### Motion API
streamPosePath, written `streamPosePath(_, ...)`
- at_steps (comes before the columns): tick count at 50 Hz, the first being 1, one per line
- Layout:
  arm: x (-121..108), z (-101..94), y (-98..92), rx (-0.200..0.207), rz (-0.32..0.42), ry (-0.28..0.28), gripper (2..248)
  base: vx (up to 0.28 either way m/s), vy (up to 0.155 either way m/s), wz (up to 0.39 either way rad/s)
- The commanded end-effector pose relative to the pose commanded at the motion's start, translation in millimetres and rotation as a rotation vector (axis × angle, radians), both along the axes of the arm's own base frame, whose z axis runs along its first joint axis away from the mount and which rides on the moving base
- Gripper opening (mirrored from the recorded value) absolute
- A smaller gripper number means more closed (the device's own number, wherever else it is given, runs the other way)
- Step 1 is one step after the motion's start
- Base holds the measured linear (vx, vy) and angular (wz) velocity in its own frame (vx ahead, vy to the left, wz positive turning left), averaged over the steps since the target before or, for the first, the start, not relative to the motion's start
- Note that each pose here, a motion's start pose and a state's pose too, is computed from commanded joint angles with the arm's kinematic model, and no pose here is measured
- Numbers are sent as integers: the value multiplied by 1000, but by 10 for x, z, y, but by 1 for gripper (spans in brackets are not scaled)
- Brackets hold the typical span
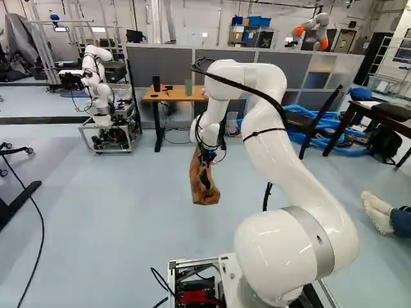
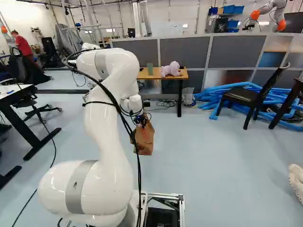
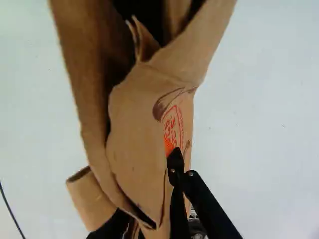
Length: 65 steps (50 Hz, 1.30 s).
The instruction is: Pick up the bag on the ground and place it on the table
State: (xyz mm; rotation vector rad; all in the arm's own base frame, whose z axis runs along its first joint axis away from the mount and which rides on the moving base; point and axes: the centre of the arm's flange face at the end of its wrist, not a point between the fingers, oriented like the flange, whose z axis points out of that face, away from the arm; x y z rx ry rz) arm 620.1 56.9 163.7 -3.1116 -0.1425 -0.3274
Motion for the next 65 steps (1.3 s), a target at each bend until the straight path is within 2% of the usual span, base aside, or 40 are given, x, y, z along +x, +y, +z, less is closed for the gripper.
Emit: streamPosePath(65, 342, 925, -61, -10, -14, 114, 21, 0, 0, 0)
